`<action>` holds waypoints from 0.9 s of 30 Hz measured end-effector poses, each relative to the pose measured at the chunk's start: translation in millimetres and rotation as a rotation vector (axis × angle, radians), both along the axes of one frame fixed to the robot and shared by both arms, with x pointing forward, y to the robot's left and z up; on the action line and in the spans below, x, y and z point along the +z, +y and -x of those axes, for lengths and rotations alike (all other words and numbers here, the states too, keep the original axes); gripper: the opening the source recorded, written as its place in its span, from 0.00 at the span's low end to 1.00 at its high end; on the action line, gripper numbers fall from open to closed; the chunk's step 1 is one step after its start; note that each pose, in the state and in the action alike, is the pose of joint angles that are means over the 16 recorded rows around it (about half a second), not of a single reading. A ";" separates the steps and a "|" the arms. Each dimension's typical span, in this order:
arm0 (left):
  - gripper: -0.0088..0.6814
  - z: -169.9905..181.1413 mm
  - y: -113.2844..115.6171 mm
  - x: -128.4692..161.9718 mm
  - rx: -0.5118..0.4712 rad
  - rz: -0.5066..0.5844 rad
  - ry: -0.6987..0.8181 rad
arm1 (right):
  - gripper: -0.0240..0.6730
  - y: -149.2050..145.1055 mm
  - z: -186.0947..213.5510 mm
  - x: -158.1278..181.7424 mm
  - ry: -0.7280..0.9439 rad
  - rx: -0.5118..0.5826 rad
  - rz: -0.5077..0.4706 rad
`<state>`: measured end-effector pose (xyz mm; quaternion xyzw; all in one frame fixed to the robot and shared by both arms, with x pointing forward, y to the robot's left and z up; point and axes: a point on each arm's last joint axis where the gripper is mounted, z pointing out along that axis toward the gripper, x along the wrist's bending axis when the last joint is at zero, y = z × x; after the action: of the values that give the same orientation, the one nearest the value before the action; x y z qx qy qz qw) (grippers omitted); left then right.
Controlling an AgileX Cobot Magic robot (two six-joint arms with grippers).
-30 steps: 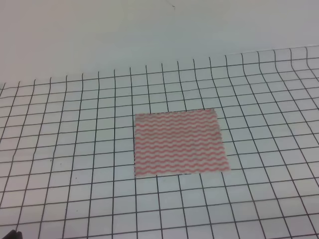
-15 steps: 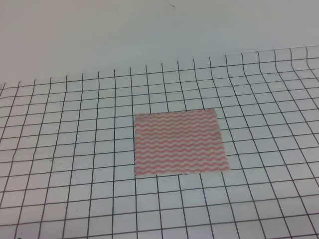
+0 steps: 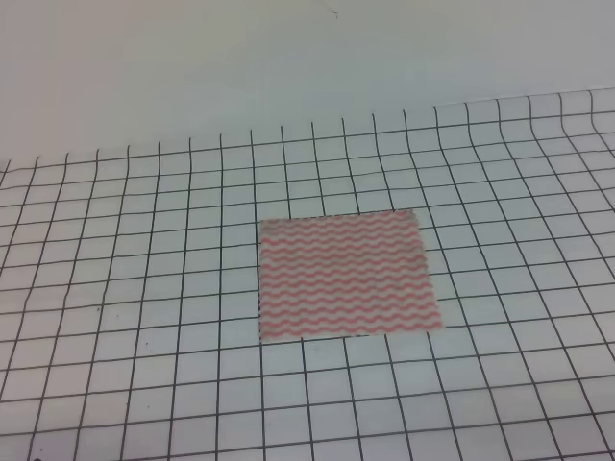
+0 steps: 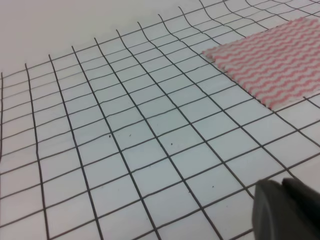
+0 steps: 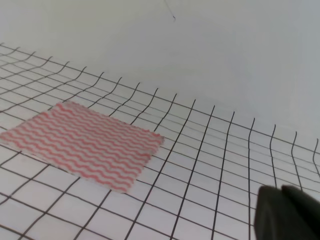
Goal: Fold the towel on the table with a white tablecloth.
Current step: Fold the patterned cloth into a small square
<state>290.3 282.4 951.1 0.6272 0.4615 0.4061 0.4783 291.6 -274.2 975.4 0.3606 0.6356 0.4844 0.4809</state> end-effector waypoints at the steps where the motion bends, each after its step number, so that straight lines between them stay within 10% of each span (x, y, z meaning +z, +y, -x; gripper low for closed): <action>1: 0.01 0.0 0.0 0.0 0.000 0.000 0.000 | 0.03 0.0 0.0 -0.6 0.001 0.000 -0.002; 27: 0.01 0.0 0.0 0.0 0.000 0.000 0.000 | 0.03 0.7 0.2 -2.5 0.005 0.005 -0.052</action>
<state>290.3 282.4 951.1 0.6272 0.4615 0.4061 0.4783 291.3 -273.6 972.9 0.3728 0.6247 0.5012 0.4686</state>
